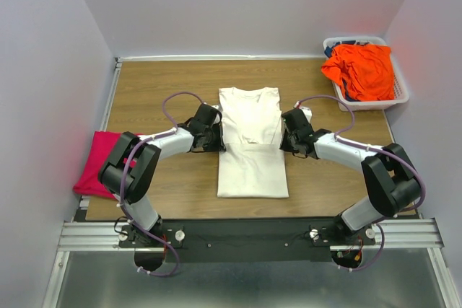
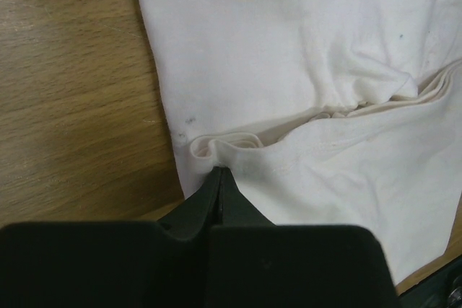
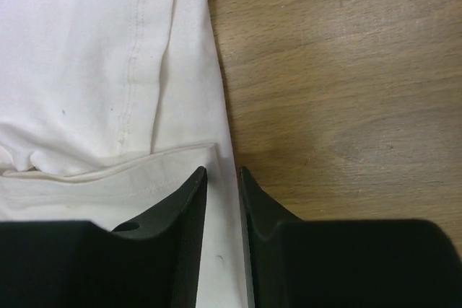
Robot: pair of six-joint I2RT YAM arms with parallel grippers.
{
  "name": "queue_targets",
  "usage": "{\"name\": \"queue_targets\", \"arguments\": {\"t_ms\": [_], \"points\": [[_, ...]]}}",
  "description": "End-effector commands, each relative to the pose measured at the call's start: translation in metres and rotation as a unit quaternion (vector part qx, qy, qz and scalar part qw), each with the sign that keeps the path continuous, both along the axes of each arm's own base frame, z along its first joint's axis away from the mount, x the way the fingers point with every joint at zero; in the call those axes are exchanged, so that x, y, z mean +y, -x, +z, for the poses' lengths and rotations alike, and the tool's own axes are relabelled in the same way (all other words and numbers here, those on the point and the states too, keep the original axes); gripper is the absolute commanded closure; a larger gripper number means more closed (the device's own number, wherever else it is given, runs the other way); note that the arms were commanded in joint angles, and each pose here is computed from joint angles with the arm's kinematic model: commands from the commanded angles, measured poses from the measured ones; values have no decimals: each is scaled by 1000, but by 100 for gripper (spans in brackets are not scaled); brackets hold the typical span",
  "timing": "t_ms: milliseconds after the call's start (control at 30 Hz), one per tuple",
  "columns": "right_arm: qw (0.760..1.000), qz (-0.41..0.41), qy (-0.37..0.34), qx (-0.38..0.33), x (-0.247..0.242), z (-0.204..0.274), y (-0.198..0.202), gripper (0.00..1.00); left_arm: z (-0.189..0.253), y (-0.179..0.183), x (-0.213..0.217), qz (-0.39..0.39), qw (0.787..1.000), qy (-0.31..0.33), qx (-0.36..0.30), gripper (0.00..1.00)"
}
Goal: Fold and stack the t-shirts
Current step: Fold the tshirt
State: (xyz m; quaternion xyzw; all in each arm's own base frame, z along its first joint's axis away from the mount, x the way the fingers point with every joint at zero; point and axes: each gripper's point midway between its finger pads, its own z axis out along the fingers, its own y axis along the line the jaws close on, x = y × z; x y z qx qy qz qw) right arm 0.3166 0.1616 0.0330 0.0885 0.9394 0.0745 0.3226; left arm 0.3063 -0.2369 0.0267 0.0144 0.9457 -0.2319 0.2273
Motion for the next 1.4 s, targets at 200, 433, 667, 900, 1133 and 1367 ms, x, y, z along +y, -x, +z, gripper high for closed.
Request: {"name": "queue_targets", "arguments": {"t_ms": [200,433,667,900,1133,1367], "points": [[1000,7,-3,-3,2,8,-3,56,-15,3,6,7,1000,-14,11,100],[1000,6,5,13,0,-6,0,75,-17,5,7,7,1000,-15,14,100],[1000,4,10,12,-3,-7,2,88,-19,7,8,7,1000,-17,16,100],[1000,-10,23,8,-13,-7,7,100,-23,8,10,7,1000,-22,19,100],[999,-29,37,6,-26,-7,14,100,-23,9,13,8,999,-27,20,100],[999,-24,24,0,-21,3,11,86,-20,8,13,5,1000,-25,16,100]]}}
